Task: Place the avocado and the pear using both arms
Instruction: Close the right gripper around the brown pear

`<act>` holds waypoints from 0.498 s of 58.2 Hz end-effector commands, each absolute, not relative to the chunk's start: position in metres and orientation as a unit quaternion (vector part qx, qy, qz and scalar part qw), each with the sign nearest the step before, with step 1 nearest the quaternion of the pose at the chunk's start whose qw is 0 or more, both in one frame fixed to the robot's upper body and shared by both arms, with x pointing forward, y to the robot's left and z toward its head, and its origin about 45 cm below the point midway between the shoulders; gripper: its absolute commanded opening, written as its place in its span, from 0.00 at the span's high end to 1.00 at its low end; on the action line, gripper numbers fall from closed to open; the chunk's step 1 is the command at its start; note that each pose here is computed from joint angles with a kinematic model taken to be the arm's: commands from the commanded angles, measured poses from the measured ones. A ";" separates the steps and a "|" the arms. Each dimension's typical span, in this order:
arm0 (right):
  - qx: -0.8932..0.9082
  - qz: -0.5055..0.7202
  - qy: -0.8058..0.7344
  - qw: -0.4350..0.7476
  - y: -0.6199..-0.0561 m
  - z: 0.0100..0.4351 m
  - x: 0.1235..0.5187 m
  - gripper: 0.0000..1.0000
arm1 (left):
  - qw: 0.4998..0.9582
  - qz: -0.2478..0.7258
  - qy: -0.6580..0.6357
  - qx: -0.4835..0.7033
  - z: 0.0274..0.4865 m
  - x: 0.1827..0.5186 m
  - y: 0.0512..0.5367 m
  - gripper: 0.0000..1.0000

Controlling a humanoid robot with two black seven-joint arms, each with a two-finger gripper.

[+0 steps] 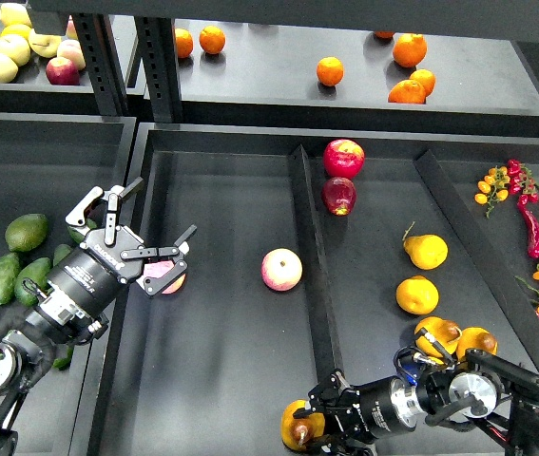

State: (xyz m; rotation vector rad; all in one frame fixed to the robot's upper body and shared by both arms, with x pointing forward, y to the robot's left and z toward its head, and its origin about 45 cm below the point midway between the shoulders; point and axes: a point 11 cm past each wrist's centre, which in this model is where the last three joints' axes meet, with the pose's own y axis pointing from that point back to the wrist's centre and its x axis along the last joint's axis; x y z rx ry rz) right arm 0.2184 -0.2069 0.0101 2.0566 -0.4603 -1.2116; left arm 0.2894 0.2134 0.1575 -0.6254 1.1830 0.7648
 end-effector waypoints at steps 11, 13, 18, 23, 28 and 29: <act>0.805 -0.465 -0.193 0.313 -0.204 0.025 0.238 0.82 | 0.717 0.346 0.535 -0.283 0.157 0.289 0.213 0.00; 0.807 -0.465 -0.197 0.306 -0.204 0.028 0.241 0.82 | 0.717 0.346 0.535 -0.283 0.157 0.289 0.213 0.00; 0.813 -0.464 -0.207 0.285 -0.203 0.036 0.251 0.82 | 0.717 0.346 0.535 -0.283 0.157 0.289 0.213 0.00; 0.819 -0.463 -0.218 0.260 -0.203 0.047 0.263 0.82 | 0.717 0.346 0.535 -0.283 0.157 0.289 0.213 0.00; 0.825 -0.462 -0.231 0.228 -0.203 0.059 0.277 0.82 | 0.717 0.346 0.535 -0.283 0.157 0.289 0.213 0.00; 0.827 -0.461 -0.236 0.219 -0.204 0.063 0.282 0.82 | 0.717 0.346 0.535 -0.283 0.157 0.289 0.213 0.00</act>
